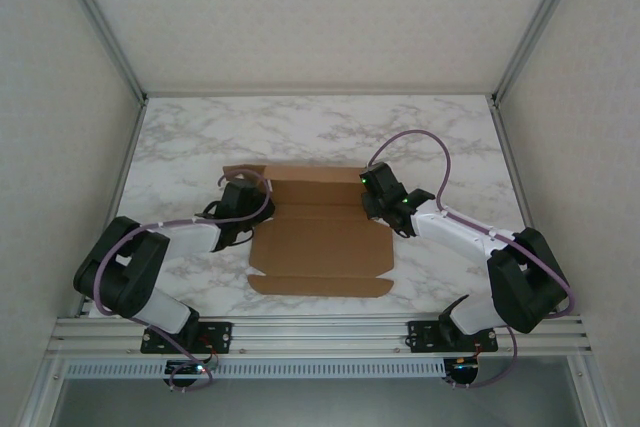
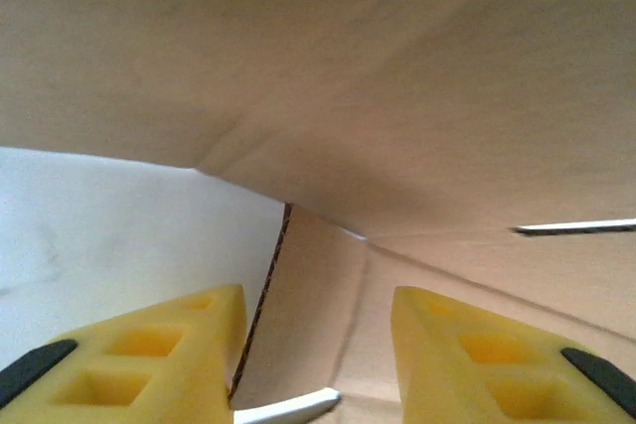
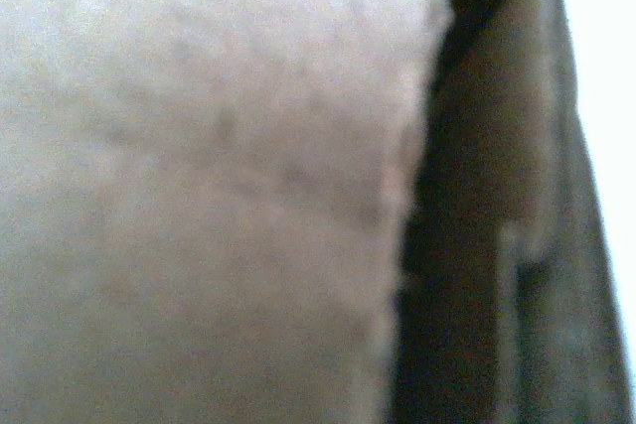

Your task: Fold the paper box

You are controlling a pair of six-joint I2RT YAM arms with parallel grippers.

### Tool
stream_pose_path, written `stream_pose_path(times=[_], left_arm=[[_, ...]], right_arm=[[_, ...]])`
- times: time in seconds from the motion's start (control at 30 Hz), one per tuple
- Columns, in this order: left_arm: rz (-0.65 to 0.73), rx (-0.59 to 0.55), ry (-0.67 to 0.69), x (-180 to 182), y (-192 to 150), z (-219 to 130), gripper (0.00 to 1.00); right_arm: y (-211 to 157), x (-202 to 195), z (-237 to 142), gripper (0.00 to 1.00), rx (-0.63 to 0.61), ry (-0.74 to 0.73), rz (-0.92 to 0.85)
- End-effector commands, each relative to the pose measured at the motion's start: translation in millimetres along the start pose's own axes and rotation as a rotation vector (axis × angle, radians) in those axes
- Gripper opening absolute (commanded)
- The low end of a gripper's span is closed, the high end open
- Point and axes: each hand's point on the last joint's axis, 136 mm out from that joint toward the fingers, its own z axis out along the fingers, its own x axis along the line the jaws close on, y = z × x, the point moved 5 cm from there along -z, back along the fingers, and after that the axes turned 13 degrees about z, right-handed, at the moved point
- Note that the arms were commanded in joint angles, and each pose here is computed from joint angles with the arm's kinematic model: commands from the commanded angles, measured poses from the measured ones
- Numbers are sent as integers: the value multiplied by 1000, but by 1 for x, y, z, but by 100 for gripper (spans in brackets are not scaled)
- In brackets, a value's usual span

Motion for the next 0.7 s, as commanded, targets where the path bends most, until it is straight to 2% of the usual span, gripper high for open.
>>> stream_pose_path(times=[0.0, 0.33, 0.67], left_arm=[[19, -85, -152, -22, 17, -6, 41], [1, -40, -272, -33, -1, 1, 39], [-32, 42, -270, -34, -25, 24, 40]], right_arm=[[3, 6, -8, 0, 9, 40, -26], [0, 9, -3, 0, 29, 58, -20], [-3, 7, -3, 0, 33, 43, -25]])
